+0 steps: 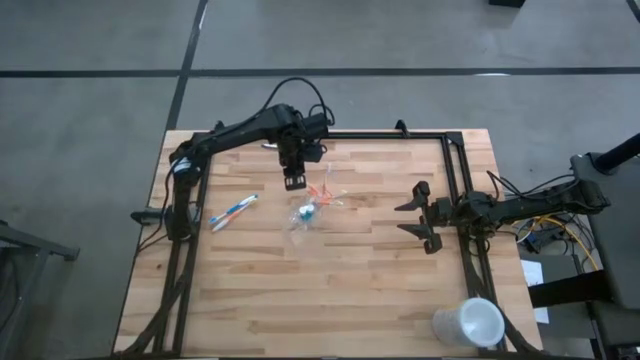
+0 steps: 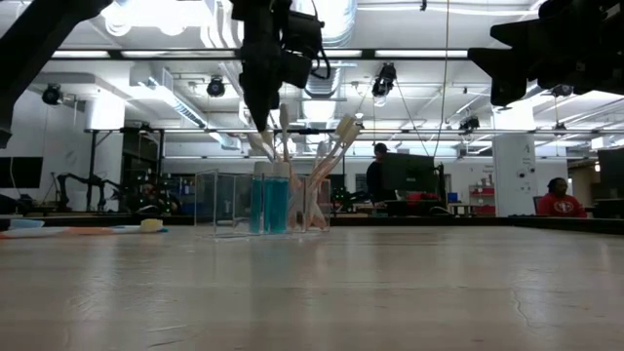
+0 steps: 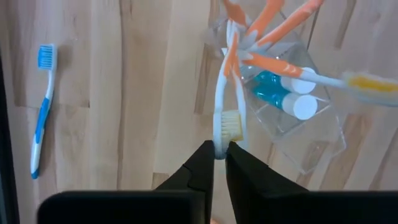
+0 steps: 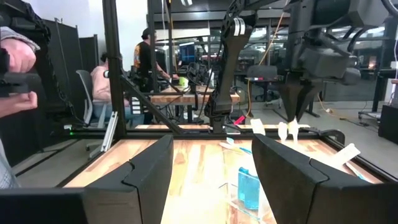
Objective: Pick & Place toothbrushing station
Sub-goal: Put the orange toothbrush into the transparent, then put the blue toothbrush into the transparent organizer
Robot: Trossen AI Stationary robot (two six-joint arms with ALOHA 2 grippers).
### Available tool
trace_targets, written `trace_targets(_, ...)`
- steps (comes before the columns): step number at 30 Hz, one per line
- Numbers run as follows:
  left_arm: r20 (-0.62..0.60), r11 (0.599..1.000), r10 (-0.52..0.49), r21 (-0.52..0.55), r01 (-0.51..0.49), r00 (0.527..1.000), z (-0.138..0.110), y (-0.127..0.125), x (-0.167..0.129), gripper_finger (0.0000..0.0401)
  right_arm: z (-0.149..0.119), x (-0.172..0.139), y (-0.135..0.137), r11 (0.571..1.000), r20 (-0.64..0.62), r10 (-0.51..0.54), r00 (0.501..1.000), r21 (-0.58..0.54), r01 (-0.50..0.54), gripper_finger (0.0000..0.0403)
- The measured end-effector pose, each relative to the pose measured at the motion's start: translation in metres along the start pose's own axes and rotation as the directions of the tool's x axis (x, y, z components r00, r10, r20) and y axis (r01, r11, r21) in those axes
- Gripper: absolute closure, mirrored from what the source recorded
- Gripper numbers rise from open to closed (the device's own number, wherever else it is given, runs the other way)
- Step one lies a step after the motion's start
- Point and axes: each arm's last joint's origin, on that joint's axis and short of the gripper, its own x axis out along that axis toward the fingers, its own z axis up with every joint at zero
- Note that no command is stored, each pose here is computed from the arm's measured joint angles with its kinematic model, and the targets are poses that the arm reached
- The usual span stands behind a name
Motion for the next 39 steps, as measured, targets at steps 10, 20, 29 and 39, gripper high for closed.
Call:
trace_targets(10, 0.035, 1.000, 0.002, -0.024, -0.001, 0.999, 0.002, 0.000, -0.009, 0.0278, 0.000, 0.000, 0.000, 1.000, 0.000, 0.000, 1.000, 0.001, 0.000, 0.0188)
trace_targets(20, 0.066, 0.995, 0.038, -0.094, -0.032, 0.997, 0.001, 0.005, -0.022, 0.0225, 0.000, 0.000, 0.000, 1.000, 0.001, 0.000, 1.000, 0.001, 0.000, 0.0188)
trace_targets(29, 0.192, 0.966, 0.250, -0.109, -0.233, 0.949, 0.004, 0.023, -0.051, 0.0225, 0.000, 0.000, 0.000, 1.000, 0.000, 0.001, 1.000, 0.000, -0.001, 0.0188)
trace_targets(39, 0.343, 0.947, 0.321, -0.124, -0.296, 0.883, 0.015, 0.065, -0.041, 0.0224, 0.000, 0.000, 0.000, 1.000, 0.000, 0.000, 1.000, 0.000, 0.000, 0.0188)
